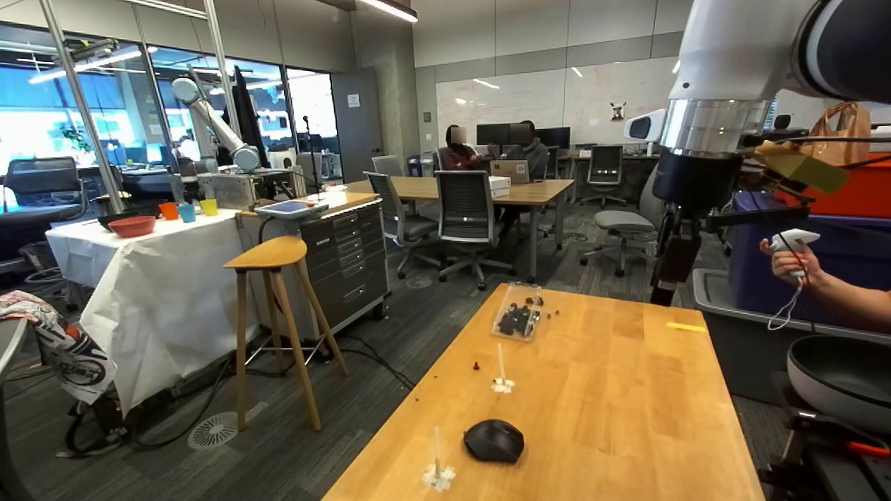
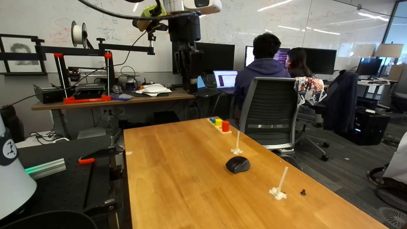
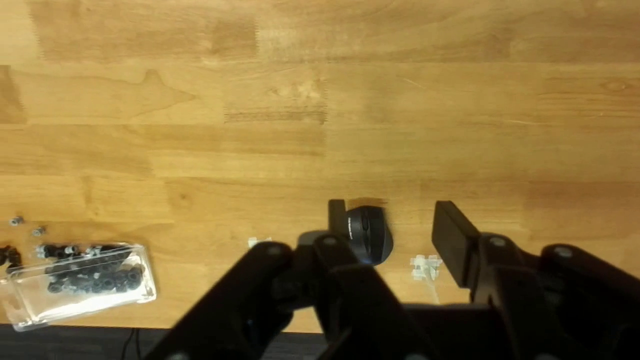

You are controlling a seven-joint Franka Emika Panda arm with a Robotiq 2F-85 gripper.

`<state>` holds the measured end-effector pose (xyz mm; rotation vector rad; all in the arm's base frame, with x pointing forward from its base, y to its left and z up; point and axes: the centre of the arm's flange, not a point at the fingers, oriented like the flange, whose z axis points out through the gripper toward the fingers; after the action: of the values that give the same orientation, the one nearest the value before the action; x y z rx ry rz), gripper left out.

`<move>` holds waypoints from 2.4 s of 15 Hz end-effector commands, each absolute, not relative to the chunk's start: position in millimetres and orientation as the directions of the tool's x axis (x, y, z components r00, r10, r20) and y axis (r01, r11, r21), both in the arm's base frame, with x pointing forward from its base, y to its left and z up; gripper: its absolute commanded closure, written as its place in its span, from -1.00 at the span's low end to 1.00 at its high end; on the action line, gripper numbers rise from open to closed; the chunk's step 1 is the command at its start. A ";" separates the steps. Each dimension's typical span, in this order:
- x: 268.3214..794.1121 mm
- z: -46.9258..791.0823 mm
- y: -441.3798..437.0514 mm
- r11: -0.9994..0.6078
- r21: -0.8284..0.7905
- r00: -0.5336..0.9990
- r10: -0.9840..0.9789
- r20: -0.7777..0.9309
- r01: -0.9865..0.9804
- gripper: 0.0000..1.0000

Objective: Press the left mouse button

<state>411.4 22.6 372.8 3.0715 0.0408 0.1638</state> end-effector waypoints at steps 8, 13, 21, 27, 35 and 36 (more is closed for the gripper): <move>413.5 399.1 34.9 -0.958 0.279 0.976 0.001 0.220 -0.062 -0.40; 445.9 363.6 16.2 -0.919 0.362 0.973 -0.080 0.216 -0.156 0.40; 480.6 275.6 63.9 -0.953 0.265 0.988 -0.126 0.088 -0.145 1.00; 520.8 223.1 84.3 -0.946 0.232 0.974 -0.213 0.077 -0.225 1.00; 578.8 185.0 33.4 -0.875 0.182 0.894 -0.445 0.058 -0.448 1.00; 585.3 179.5 29.1 -0.864 0.181 0.882 -0.467 0.056 -0.469 1.00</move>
<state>552.7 33.8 193.1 2.8676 -0.6128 0.0099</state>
